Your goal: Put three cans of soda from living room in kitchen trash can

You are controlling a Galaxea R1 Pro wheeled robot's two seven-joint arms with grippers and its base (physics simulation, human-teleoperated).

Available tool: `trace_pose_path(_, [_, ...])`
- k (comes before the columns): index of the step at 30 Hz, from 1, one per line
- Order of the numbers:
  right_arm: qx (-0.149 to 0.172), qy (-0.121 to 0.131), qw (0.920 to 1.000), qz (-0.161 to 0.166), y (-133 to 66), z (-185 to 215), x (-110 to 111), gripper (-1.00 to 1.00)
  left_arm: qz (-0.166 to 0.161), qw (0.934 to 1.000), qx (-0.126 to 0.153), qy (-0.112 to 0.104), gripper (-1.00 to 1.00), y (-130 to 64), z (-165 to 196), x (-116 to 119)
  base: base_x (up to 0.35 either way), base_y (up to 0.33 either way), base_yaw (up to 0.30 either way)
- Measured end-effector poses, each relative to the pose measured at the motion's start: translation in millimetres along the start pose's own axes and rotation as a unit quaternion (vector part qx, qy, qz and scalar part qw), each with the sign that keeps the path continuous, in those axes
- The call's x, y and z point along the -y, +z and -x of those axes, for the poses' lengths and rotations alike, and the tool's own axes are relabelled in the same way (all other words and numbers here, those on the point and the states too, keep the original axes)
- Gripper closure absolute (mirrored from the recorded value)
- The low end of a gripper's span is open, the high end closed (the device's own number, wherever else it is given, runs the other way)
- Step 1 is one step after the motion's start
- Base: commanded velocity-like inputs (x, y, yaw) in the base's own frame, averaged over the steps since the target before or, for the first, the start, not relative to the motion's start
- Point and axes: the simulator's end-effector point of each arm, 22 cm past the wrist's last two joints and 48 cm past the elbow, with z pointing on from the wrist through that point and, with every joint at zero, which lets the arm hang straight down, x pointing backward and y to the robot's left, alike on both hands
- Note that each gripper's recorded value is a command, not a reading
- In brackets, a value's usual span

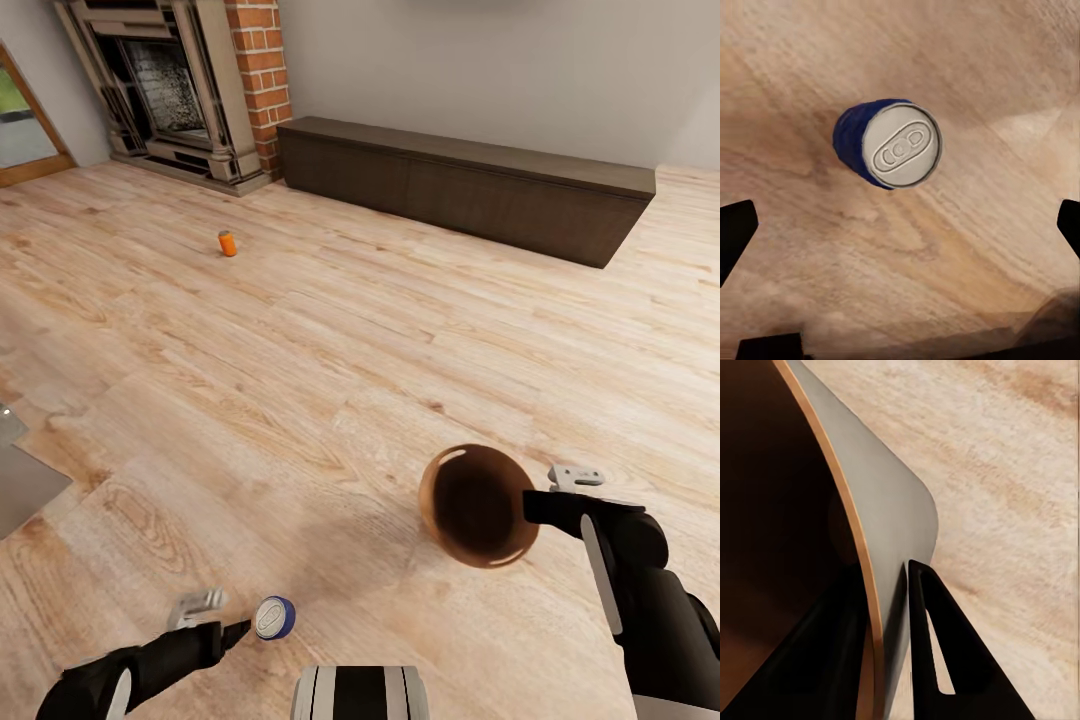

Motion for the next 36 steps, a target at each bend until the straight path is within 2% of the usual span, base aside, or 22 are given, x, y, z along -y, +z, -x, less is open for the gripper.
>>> trace_pose_path(2, [0.000,-0.005,0.9999,-0.009,-0.1,-0.1,4.3,1.00,0.007,0.9998,-0.009,0.015,-1.00,13.5,-2.3,25.3,0.000,0.000,0.000])
trace_pose_path(4, [0.000,-0.007,0.9999,-0.013,-0.1,-0.1,6.1,1.00,0.003,0.9997,-0.010,0.024,-1.00,19.0,0.8,39.6,0.000,0.000,0.000])
trace_pose_path(9, [0.000,-0.001,1.0000,-0.002,0.0,-0.4,1.1,1.00,-0.019,0.9996,-0.006,0.020,-1.00,30.0,8.2,72.7,0.000,0.000,0.000])
trace_pose_path(10, [0.000,-0.002,1.0000,-0.004,-0.1,-0.2,2.1,1.00,-0.035,0.9990,-0.010,0.023,-1.00,39.9,12.7,91.9,0.000,0.000,0.000])
trace_pose_path(13, [0.000,-0.005,0.9999,-0.010,-0.1,0.0,4.7,1.00,-0.052,0.9977,-0.021,0.037,-1.00,52.8,15.2,114.5,0.000,0.000,0.000])
trace_pose_path(15, [0.000,-0.004,1.0000,-0.008,-0.1,0.1,3.5,1.00,-0.052,0.9974,-0.026,0.042,-1.00,59.3,16.3,120.6,0.000,0.000,0.000])
trace_pose_path(18, [0.000,-0.002,1.0000,-0.004,0.0,-0.2,1.8,1.00,-0.021,0.9983,-0.028,0.046,-1.00,65.9,19.6,112.8,0.000,0.000,0.000])
trace_pose_path(24, [-0.001,-0.004,1.0000,-0.007,0.0,-0.4,3.2,1.00,-0.002,0.9985,-0.029,0.046,-1.00,68.0,19.9,105.6,0.000,0.000,0.000])
trace_pose_path(28, [0.000,-0.003,1.0000,-0.006,0.0,-0.3,2.4,1.00,0.043,0.9975,-0.026,0.050,-1.00,66.8,22.8,85.4,0.000,0.000,0.000])
trace_pose_path(32, [0.000,-0.004,1.0000,-0.007,0.0,-0.3,3.0,1.00,0.058,0.9967,-0.024,0.052,-1.00,66.1,24.0,78.5,0.000,0.000,0.000])
trace_pose_path(36, [0.000,-0.003,1.0000,-0.005,0.1,-0.4,1.9,1.00,0.089,0.9943,-0.028,0.051,-1.00,71.7,21.9,64.4,0.000,0.000,0.000])
